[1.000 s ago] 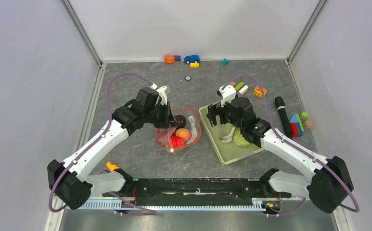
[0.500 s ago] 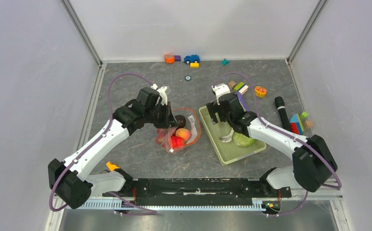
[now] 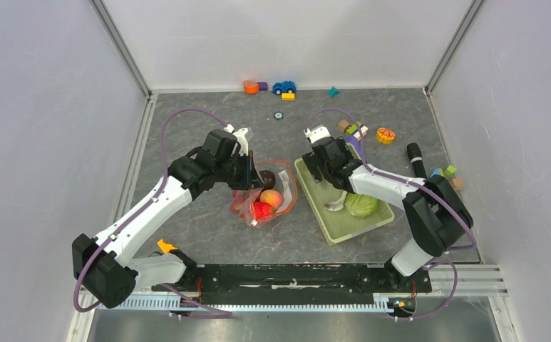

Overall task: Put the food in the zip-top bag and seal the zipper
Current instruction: Pick up the fake fruit from the bin.

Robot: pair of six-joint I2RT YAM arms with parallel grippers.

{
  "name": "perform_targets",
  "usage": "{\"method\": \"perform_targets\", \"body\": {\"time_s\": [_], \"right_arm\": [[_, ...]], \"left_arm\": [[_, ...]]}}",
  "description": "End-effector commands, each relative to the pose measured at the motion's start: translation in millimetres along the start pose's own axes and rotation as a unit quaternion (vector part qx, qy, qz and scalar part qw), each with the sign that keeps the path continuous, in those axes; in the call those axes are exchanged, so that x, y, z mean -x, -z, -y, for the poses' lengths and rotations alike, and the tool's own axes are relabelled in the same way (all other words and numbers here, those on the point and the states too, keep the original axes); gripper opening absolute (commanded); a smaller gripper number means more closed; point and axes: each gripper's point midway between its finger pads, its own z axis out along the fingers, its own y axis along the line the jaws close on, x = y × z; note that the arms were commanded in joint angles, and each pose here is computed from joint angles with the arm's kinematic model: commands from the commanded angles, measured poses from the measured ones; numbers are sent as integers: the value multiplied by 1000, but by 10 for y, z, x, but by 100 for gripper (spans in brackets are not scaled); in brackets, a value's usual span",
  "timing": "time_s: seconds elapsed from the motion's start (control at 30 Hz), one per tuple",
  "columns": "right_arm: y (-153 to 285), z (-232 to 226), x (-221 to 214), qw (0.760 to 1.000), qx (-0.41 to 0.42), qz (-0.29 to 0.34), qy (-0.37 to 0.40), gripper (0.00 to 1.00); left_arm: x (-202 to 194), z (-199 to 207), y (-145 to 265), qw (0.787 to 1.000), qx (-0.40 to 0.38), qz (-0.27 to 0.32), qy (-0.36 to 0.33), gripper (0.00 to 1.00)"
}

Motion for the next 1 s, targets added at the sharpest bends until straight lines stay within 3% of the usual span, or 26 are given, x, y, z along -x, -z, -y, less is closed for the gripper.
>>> {"method": "perform_targets", "body": {"time_s": [0.0,0.43,0.63,0.97], "right_arm": [[-72,81,225,999,-25,22,-8,94],[-161,120,135,998,-56,4,-24,71],[10,171,265,997,-46,31,-46,55],[448,159,466,987,18,126,-102,43]], "left_arm": [[101,43,26,1000,-8,22,-9,2],[152,131,-33,1000,-21,10,-1,2],[259,170,69,999,-20,37,-5,2],[179,130,73,999,-25,41,-16,2]]}}
